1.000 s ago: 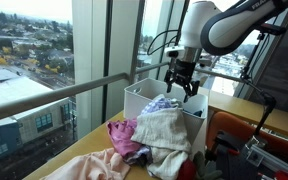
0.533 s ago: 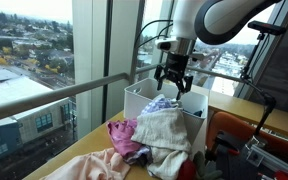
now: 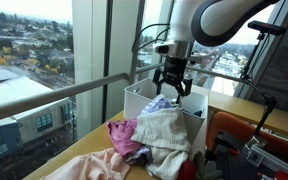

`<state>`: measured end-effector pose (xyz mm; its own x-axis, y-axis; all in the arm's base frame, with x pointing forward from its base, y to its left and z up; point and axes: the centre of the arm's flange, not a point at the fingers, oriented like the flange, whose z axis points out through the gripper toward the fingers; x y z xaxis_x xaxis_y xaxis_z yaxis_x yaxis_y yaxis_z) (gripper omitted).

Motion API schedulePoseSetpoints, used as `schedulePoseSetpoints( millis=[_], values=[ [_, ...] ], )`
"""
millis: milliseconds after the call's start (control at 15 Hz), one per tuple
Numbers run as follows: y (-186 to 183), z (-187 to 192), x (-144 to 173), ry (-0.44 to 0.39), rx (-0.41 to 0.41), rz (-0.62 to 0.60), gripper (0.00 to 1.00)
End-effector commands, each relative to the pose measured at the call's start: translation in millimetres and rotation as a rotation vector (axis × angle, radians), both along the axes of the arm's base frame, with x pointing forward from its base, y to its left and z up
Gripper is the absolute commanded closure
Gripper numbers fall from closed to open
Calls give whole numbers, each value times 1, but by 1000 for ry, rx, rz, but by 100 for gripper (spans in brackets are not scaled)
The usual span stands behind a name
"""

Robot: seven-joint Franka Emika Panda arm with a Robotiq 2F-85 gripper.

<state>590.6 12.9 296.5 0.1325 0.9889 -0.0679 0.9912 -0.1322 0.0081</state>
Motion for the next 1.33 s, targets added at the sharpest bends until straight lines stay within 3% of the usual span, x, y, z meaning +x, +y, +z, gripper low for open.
schedulePoseSetpoints(
  millis=[0,600,667,733,1267],
  values=[
    [13,-6,7,44,26,21,0],
    [30,-50,2,120,19,35,0],
    [27,-55,2,125,19,30,7],
    [25,-60,2,131,19,28,26],
    [6,-57,8,127,19,-19,86]
  ],
)
